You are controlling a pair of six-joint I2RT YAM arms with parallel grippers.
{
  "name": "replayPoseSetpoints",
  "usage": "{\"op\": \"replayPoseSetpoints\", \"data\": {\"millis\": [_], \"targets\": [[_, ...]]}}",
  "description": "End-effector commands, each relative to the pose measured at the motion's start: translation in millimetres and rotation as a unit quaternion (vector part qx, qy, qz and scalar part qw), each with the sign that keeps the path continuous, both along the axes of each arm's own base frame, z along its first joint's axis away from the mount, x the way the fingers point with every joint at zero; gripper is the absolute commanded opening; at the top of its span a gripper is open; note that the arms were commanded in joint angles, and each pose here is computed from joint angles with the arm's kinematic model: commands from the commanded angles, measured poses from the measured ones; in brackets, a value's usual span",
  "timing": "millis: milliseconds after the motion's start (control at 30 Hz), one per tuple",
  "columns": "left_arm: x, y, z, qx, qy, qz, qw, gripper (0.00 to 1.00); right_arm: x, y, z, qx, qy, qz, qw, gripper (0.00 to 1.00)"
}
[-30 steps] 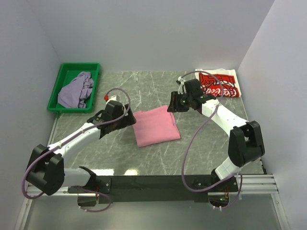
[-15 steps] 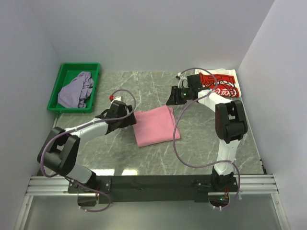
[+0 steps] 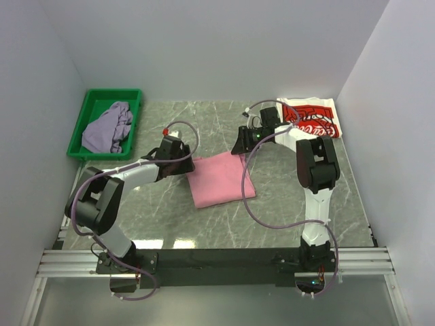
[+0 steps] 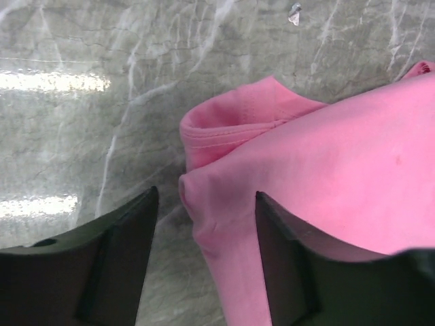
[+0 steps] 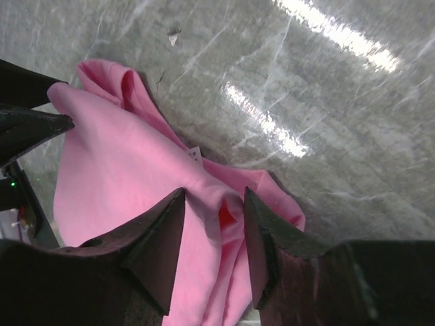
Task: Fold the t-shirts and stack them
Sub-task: Fold the tshirt
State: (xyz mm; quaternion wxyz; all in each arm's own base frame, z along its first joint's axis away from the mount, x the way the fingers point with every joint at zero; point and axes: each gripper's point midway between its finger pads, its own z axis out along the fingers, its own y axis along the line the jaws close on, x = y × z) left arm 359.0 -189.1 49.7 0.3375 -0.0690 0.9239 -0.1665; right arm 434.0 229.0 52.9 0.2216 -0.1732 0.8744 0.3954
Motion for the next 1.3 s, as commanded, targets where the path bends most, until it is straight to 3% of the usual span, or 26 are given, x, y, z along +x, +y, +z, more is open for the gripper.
{"op": "replayPoseSetpoints", "data": {"millis": [0,67,167,200,300,400,567,833,1267], "targets": [[13.2,-10.9,18.5,-0.017,-0.029,-0.022,0.999,0.61,2.5,3.8,13.5,0.018,-0.016,0.023,0.999,0.46],[13.6,-11.1,20.0,-0.018,-0.032,-0.022,0.999,0.56,0.8,3.5,12.0,0.016,-0.013,0.025,0.999,0.43],[14.3,-11.4,22.6,-0.018,-0.033,-0.022,0.999,0.46,0.1,2.1,14.7,0.020,-0.016,0.027,0.999,0.25],[15.2,-11.6,24.3,-0.017,-0.036,-0.025,0.999,0.43,-0.4,3.1,18.1,0.023,-0.019,0.028,0.999,0.14],[14.8,-13.8,27.4,-0.019,-0.036,-0.032,0.999,0.30,-1.8,2.4,28.5,0.025,-0.027,0.029,0.999,0.00],[14.0,-15.3,32.0,-0.021,-0.042,-0.039,0.998,0.13,-6.0,0.1,39.5,0.024,-0.032,0.027,0.999,0.00],[14.1,-15.3,39.3,-0.024,-0.051,-0.042,0.998,0.01,-15.7,-5.8,51.0,0.019,-0.046,0.019,0.999,0.00],[16.1,-20.2,65.5,-0.040,-0.085,-0.055,0.994,0.01,-25.1,-21.3,79.6,0.011,-0.077,-0.017,0.997,0.00],[33.3,-26.2,38.6,-0.021,-0.056,-0.050,0.997,0.01,-9.4,-43.9,31.4,-0.018,-0.028,-0.066,0.997,0.00]]}}
